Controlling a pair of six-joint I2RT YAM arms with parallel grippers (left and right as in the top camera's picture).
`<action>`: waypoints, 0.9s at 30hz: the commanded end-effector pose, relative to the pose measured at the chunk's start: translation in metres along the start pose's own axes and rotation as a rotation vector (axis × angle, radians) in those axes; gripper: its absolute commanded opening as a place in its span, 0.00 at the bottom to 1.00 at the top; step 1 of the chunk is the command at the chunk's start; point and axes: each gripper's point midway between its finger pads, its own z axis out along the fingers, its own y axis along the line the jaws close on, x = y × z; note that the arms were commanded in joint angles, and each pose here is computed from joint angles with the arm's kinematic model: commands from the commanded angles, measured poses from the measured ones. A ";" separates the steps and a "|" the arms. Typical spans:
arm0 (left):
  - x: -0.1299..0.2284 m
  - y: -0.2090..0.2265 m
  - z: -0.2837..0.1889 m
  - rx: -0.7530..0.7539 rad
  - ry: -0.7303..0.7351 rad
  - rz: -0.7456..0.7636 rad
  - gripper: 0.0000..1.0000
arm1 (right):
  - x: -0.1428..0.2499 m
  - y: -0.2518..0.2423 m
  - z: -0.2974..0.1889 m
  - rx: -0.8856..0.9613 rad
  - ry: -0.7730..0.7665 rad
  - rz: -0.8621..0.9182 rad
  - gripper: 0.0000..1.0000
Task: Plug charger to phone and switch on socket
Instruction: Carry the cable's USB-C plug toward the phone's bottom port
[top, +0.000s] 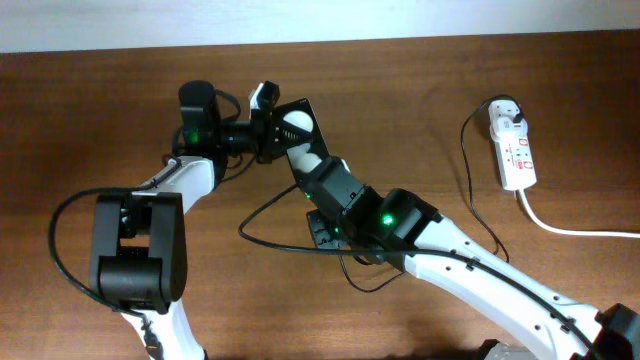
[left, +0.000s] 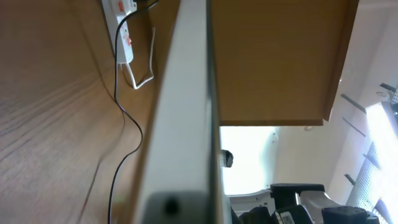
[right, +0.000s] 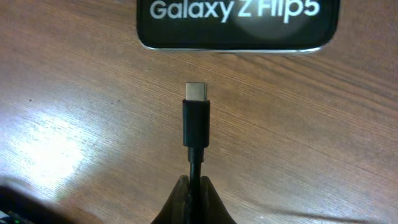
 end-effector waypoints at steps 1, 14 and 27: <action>-0.002 -0.007 -0.006 0.012 0.015 0.037 0.00 | -0.006 -0.009 -0.006 0.044 -0.042 0.023 0.04; -0.002 -0.007 -0.006 0.012 0.016 -0.003 0.00 | -0.012 -0.007 -0.003 0.045 -0.065 0.025 0.04; -0.002 -0.007 -0.006 0.012 0.016 -0.035 0.00 | -0.014 -0.006 -0.003 0.038 -0.075 0.045 0.04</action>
